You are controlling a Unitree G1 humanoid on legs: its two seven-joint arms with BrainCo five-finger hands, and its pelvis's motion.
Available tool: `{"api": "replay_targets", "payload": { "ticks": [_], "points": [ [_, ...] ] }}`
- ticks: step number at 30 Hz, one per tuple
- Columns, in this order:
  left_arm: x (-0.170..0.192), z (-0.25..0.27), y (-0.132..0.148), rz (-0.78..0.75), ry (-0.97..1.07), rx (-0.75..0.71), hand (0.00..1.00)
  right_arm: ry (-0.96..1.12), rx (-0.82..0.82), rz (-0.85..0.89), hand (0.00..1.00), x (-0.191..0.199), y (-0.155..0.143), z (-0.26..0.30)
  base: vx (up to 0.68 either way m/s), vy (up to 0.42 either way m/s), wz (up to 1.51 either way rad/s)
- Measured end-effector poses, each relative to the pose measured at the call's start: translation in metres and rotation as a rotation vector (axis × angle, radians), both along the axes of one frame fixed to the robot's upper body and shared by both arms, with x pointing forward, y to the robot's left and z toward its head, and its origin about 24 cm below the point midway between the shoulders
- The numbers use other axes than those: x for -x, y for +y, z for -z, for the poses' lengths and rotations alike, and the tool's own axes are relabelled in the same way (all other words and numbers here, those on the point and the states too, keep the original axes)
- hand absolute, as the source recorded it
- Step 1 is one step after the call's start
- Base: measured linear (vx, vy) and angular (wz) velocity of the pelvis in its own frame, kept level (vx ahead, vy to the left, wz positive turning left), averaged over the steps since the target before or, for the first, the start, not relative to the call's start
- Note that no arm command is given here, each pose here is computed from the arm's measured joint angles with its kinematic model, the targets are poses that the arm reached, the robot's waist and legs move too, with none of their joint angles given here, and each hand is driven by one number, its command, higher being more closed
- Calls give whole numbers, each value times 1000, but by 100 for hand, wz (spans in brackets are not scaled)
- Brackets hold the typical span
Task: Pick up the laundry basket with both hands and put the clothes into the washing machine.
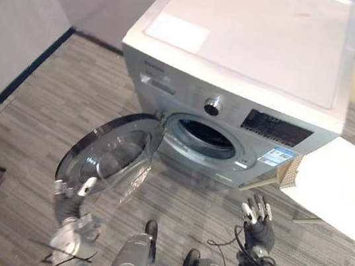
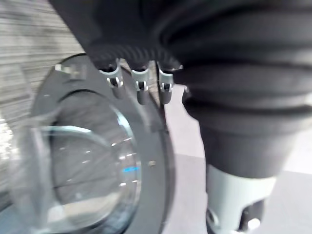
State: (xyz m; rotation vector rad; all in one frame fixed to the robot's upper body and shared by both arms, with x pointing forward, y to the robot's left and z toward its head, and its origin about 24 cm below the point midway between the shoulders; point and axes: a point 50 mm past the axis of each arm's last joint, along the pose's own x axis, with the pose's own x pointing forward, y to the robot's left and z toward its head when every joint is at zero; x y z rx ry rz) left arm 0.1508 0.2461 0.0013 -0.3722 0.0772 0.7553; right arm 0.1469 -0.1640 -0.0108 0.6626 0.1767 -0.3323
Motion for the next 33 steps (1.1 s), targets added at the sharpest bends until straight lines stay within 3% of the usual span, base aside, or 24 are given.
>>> {"api": "replay_targets", "payload": {
  "ticks": [6, 11, 20, 24, 27, 33],
  "points": [
    [32, -29, 49, -239, -10, -187, 0, 11, -16, 44, 0, 9, -7, 4, 77, 18, -19],
    [45, -45, 81, -319, 12, -315, 0, 5, -37, 40, 0, 10, -8, 5, 45, 14, -15],
    [22, -41, 158, -292, 285, -496, 0, 61, -40, 78, 0, 20, -16, 18, 7, -9, -13],
    [3, -72, 198, -285, 376, -619, 0, 86, -34, 98, 0, 24, -21, 23, -34, -27, -23],
    [-14, -103, 212, -274, 369, -700, 0, 90, -27, 108, 0, 27, -23, 23, -58, -25, -13],
    [-49, -141, 212, -277, 250, -731, 0, 87, -45, 110, 0, 28, -20, 24, -86, 18, -6]
  ]
}}
